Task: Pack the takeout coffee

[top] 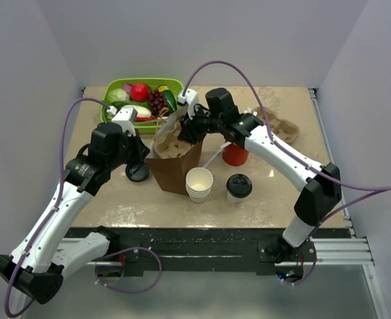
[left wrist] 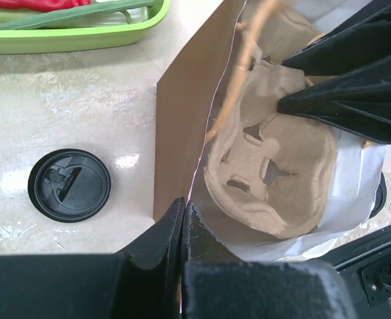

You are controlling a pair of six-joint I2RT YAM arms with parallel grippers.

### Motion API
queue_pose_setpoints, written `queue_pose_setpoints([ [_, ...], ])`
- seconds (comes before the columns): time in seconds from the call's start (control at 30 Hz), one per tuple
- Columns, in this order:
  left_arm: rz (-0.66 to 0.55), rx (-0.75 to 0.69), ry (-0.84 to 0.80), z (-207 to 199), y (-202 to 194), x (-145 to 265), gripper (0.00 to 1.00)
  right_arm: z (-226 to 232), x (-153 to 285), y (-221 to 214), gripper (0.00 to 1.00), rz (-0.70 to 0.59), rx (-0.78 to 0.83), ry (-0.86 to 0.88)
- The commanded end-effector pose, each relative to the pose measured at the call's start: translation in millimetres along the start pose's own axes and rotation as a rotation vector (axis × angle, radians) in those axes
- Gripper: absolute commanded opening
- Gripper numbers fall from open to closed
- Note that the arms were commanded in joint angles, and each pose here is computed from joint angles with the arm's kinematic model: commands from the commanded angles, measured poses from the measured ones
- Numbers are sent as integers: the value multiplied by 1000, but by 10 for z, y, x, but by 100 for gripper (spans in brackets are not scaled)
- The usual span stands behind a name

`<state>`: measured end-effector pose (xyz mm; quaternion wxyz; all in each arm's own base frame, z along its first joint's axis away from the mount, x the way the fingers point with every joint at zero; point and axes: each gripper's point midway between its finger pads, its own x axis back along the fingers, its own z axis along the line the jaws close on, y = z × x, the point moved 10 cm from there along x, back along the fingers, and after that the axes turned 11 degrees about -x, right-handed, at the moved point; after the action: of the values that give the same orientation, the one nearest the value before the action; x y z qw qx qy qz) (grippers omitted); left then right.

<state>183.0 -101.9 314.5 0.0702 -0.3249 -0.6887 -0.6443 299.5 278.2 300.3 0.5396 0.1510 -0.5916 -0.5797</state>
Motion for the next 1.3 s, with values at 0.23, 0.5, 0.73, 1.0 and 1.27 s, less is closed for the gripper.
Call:
queue_pose_setpoints([
  [0.23, -60, -3, -47, -68, 174, 73, 0, 94, -51, 58, 36, -16, 242, -68],
  [0.5, -64, 7, -25, -60, 209, 80, 0, 30, -302, -94, 37, 86, 218, -130],
  [0.73, -50, 22, 15, -33, 188, 50, 0, 44, -479, -296, 37, 99, 157, -90],
  [1.0, -67, 26, 14, -34, 210, 89, 0, -44, -596, -491, 40, 181, 118, -187],
  [1.27, -57, 34, 19, -25, 163, 85, 0, 40, -546, -475, 58, 155, 99, -149],
])
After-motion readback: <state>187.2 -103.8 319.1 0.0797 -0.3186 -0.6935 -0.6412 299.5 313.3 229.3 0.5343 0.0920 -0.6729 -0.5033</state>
